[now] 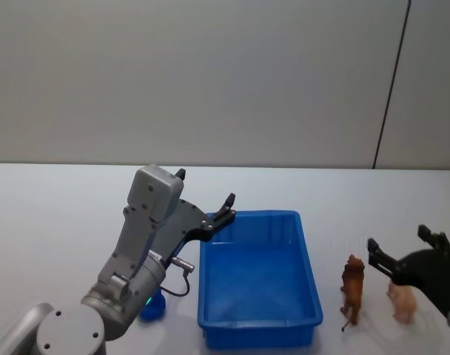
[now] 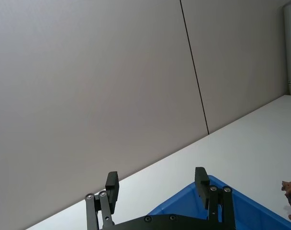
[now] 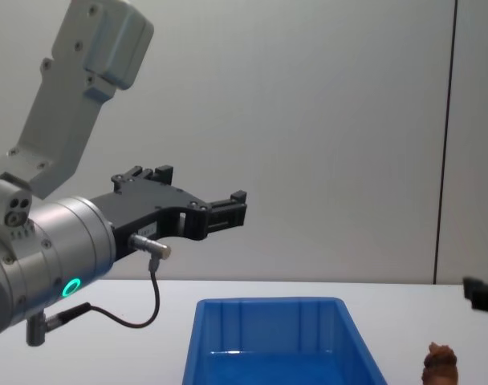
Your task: Pick up the two dolls from the table and place them into the box.
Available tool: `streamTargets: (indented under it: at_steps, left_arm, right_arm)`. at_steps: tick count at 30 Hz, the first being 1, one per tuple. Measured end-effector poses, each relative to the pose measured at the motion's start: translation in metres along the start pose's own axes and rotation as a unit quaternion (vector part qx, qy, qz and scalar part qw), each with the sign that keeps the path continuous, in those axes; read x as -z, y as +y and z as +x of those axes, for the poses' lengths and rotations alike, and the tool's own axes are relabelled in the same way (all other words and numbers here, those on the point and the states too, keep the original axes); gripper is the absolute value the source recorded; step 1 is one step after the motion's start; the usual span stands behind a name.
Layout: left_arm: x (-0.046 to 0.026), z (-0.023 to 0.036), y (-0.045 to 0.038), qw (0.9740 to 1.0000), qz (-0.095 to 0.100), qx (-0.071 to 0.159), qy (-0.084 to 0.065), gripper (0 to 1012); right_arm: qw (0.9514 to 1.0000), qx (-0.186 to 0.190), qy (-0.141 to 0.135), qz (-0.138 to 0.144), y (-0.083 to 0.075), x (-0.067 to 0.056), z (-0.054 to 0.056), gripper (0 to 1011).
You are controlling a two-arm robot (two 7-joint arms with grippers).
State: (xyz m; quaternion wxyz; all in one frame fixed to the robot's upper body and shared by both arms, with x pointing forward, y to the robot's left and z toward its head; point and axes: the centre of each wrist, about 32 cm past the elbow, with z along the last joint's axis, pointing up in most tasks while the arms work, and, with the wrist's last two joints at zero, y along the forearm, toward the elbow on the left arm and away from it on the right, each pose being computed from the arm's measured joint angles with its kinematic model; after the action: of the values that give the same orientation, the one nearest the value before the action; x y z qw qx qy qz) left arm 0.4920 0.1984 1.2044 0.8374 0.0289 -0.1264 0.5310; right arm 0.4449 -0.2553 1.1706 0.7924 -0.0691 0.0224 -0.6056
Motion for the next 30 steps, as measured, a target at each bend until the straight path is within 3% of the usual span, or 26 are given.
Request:
streamTargets:
  at_steps: [14, 30]
  left_arm:
    - [0.0, 0.0, 0.0, 1.0, 0.0, 0.0, 0.0, 1000]
    - [0.0, 0.0, 0.0, 1.0, 0.0, 0.0, 0.0, 1001]
  right_arm:
    - [0.9973, 0.019, -0.016, -0.069, 0.001, 0.018, 0.004, 1001]
    - [0.9921, 0.031, -0.002, -0.122, 0.015, 0.029, 0.005, 1001]
